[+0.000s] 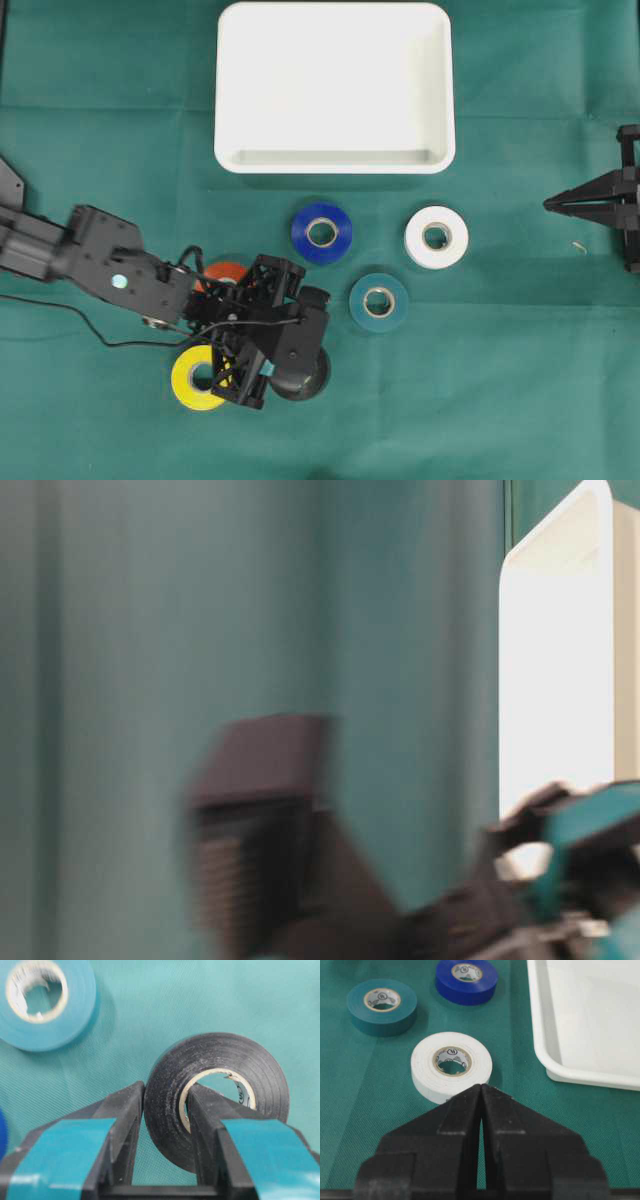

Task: Put the tape into the white case with the left arm.
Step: 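Lower the left gripper into the black roll's hole and close, then lift the black roll and carry it into the white case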

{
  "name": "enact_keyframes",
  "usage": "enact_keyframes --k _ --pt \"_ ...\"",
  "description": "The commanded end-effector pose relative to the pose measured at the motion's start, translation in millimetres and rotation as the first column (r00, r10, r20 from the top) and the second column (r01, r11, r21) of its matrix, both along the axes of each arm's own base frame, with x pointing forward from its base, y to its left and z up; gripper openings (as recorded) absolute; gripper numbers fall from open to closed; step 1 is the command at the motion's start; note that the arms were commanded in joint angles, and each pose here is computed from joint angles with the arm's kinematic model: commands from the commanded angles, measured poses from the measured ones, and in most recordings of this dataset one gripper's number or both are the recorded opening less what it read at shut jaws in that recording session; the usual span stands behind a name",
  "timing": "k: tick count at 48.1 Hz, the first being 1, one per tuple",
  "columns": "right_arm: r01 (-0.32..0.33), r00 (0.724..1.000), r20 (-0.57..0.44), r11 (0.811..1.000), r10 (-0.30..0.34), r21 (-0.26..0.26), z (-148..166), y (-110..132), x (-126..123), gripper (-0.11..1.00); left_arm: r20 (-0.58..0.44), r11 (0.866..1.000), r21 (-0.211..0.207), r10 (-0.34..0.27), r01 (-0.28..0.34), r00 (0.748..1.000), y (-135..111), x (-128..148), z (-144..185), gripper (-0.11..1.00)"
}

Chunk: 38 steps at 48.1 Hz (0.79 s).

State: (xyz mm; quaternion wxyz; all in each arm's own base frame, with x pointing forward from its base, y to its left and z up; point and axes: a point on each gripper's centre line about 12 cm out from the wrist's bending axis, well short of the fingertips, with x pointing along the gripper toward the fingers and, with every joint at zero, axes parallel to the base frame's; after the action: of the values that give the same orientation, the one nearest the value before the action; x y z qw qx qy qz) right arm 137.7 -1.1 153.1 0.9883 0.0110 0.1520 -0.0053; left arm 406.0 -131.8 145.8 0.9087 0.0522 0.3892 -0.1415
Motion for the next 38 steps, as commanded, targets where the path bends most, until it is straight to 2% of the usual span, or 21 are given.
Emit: enact_keyframes --k 1,15,23,38 --pt "0.001 1.000 0.014 1.000 -0.001 0.000 4.0 -0.2 1.8 -0.09 0.059 1.000 -0.016 -0.002 0.003 0.998 0.6 0.1 30.6 0.26" --pt "-0.001 1.000 0.015 1.000 0.001 0.000 4.6 0.1 2.1 -0.09 0.074 1.000 0.000 0.023 -0.023 0.997 18.5 4.2 38.5 0.26" --pt "0.001 1.000 0.015 1.000 -0.001 0.000 4.6 -0.2 2.1 -0.09 0.092 0.997 0.017 0.075 -0.077 0.993 47.3 20.0 39.1 0.26" --pt "0.001 1.000 0.014 1.000 -0.001 0.000 4.0 -0.2 1.8 -0.09 0.137 0.984 0.087 0.142 -0.154 0.980 108.3 49.1 43.7 0.26"
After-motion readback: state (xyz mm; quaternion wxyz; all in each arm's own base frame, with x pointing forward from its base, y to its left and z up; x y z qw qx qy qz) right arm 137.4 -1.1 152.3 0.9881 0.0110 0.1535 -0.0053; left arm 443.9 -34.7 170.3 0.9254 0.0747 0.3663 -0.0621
